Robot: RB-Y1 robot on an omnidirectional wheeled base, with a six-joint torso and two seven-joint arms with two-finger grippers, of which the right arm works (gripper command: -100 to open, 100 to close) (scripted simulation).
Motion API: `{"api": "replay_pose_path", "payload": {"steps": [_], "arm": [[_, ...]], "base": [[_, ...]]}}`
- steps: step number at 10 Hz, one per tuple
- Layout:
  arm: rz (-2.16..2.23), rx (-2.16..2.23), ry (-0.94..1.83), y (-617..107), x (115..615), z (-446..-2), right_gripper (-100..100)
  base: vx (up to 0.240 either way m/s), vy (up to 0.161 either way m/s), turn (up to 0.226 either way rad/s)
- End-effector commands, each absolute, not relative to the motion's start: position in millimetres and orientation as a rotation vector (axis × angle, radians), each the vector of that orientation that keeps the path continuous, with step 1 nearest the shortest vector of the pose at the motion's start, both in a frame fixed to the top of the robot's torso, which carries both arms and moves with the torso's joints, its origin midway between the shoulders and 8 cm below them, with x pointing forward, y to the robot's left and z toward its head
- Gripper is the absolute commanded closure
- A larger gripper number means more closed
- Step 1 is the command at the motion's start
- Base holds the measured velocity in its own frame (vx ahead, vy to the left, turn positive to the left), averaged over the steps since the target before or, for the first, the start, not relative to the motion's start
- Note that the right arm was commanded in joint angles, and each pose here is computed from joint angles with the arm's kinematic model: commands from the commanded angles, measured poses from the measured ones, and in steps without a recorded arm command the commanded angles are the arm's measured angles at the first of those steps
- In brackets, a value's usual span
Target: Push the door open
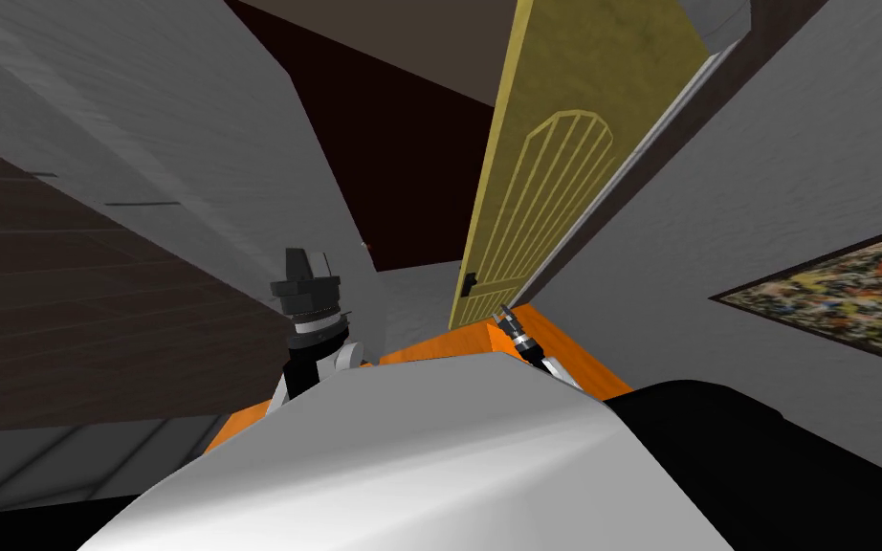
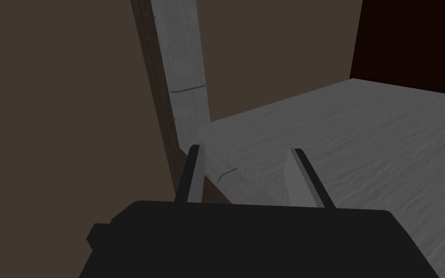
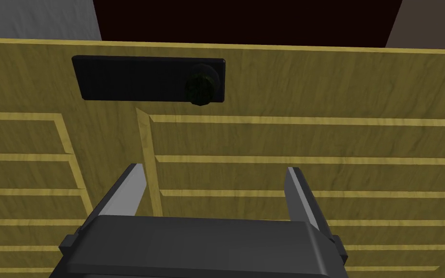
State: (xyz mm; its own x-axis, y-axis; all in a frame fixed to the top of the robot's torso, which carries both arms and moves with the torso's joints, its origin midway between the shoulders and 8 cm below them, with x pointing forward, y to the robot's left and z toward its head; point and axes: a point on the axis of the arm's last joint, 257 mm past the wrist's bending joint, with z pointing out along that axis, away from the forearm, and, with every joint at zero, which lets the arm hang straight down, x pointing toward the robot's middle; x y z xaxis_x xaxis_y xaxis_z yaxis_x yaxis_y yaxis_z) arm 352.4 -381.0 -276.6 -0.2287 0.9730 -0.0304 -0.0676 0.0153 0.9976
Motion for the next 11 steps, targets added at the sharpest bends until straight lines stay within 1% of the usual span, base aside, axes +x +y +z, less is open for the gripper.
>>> {"api": "replay_pose_path", "payload": {"steps": [1, 3, 5, 6, 11], "arm": [[1.385, 1.054, 1.356, -388, 349, -286, -100], [1.379, 1.086, 1.375, -397, 346, -295, -100], [1.374, 1.082, 1.364, -397, 351, -293, -100], [1.369, 1.087, 1.36, -399, 354, -293, -100], [1.338, 1.115, 1.336, -408, 371, -296, -100]], "base": [[0.195, 0.004, 0.03], [0.187, -0.011, 0.031], [0.102, 0.007, 0.035], [0.205, 0.029, 0.08], [0.212, 0.056, 0.081]]}}
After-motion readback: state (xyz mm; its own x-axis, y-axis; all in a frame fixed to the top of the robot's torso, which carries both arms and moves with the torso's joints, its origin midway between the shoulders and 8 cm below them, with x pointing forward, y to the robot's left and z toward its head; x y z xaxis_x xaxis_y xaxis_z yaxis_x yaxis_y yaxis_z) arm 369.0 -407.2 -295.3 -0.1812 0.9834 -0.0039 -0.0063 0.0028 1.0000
